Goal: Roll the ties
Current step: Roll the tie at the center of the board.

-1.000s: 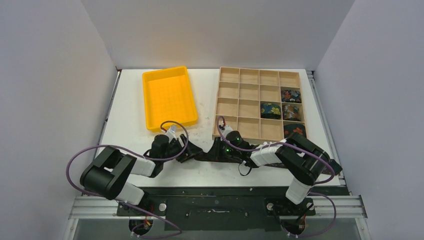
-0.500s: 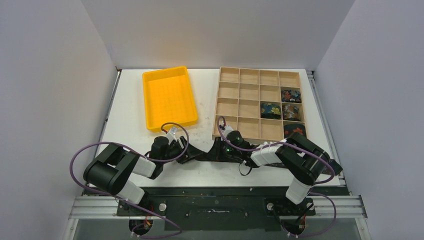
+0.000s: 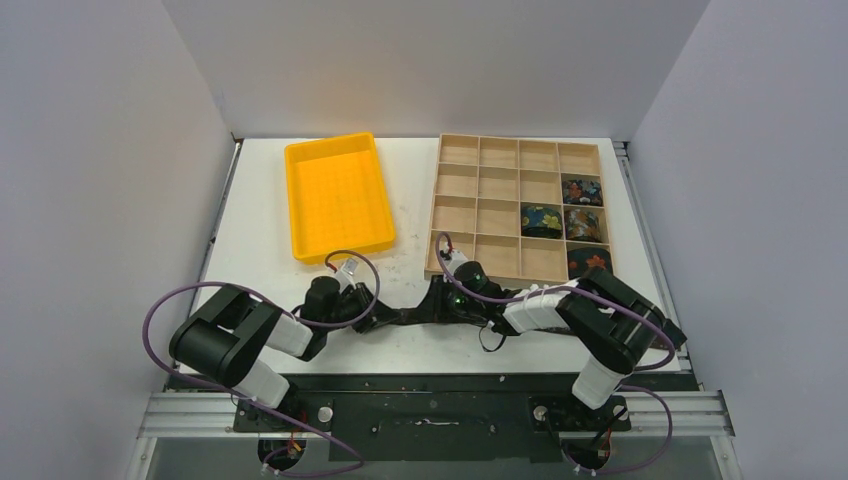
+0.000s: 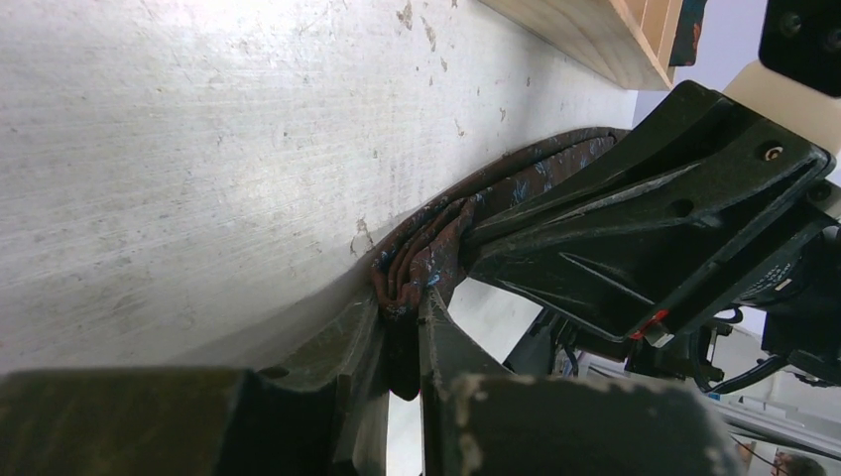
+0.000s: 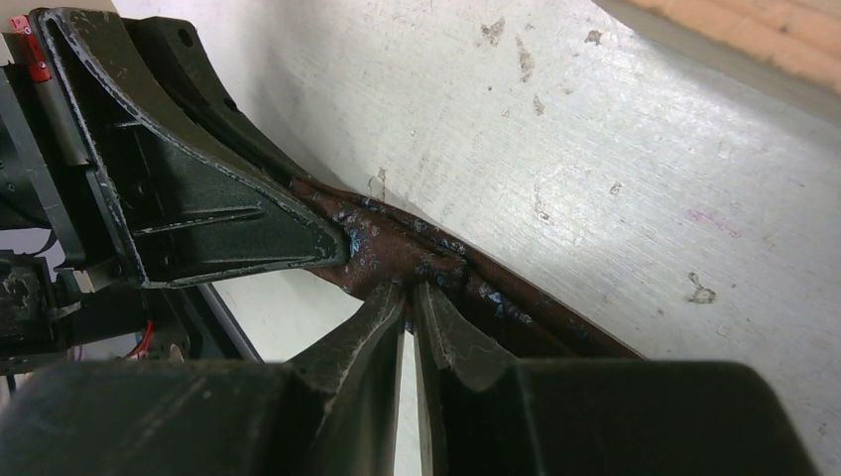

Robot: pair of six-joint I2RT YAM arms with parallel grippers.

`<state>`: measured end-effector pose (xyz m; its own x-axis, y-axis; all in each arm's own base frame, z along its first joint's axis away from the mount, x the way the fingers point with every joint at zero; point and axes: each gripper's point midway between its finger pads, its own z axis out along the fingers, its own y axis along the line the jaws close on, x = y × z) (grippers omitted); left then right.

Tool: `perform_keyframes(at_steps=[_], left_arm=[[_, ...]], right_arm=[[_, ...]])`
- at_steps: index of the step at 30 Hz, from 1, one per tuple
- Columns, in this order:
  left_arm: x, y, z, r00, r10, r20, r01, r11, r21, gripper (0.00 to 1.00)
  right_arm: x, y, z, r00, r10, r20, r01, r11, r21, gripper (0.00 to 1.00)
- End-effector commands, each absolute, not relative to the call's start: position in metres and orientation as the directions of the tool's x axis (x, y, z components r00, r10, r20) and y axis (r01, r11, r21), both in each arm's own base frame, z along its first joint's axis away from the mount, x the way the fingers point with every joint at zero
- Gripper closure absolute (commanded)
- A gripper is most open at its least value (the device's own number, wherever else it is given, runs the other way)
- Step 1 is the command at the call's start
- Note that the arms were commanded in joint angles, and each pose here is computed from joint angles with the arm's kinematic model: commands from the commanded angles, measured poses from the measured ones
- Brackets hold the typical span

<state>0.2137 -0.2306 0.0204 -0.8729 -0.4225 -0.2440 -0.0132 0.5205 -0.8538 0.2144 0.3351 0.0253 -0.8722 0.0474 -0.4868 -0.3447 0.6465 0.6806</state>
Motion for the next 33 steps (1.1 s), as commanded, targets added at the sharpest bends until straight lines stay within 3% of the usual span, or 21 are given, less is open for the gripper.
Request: perform_keyframes(at_steps=[1, 11, 20, 33], left_arm=[[0.208, -0.233, 0.018, -0.885, -0.390, -0.253, 0.007, 0.532, -0.847, 1.00], [0.212, -0.227, 0.019, -0.871, -0.393, -0.294, 0.000, 0.599, -0.801, 1.00], [0.212, -0.220, 0.027, -0.853, -0.342, -0.394, 0.031, 0.721, -0.693, 1.00], [0.207, -0.201, 0.032, -0.845, -0.282, -0.454, 0.022, 0.831, -0.556, 1.00]], right_arm=[[0.222, 0.323, 0.028, -0.849, 0.046, -0.526, -0.357, 0.684, 0.636, 0.87], [0.234, 0.325, 0.071, -0.785, 0.042, -0.618, -0.415, 0.704, 0.576, 0.71], [0.225, 0.347, 0.082, -0.742, -0.047, -0.669, -0.497, 0.708, 0.501, 0.86], [0.211, 0.347, 0.025, -0.800, -0.121, -0.588, -0.452, 0.766, 0.457, 0.94]])
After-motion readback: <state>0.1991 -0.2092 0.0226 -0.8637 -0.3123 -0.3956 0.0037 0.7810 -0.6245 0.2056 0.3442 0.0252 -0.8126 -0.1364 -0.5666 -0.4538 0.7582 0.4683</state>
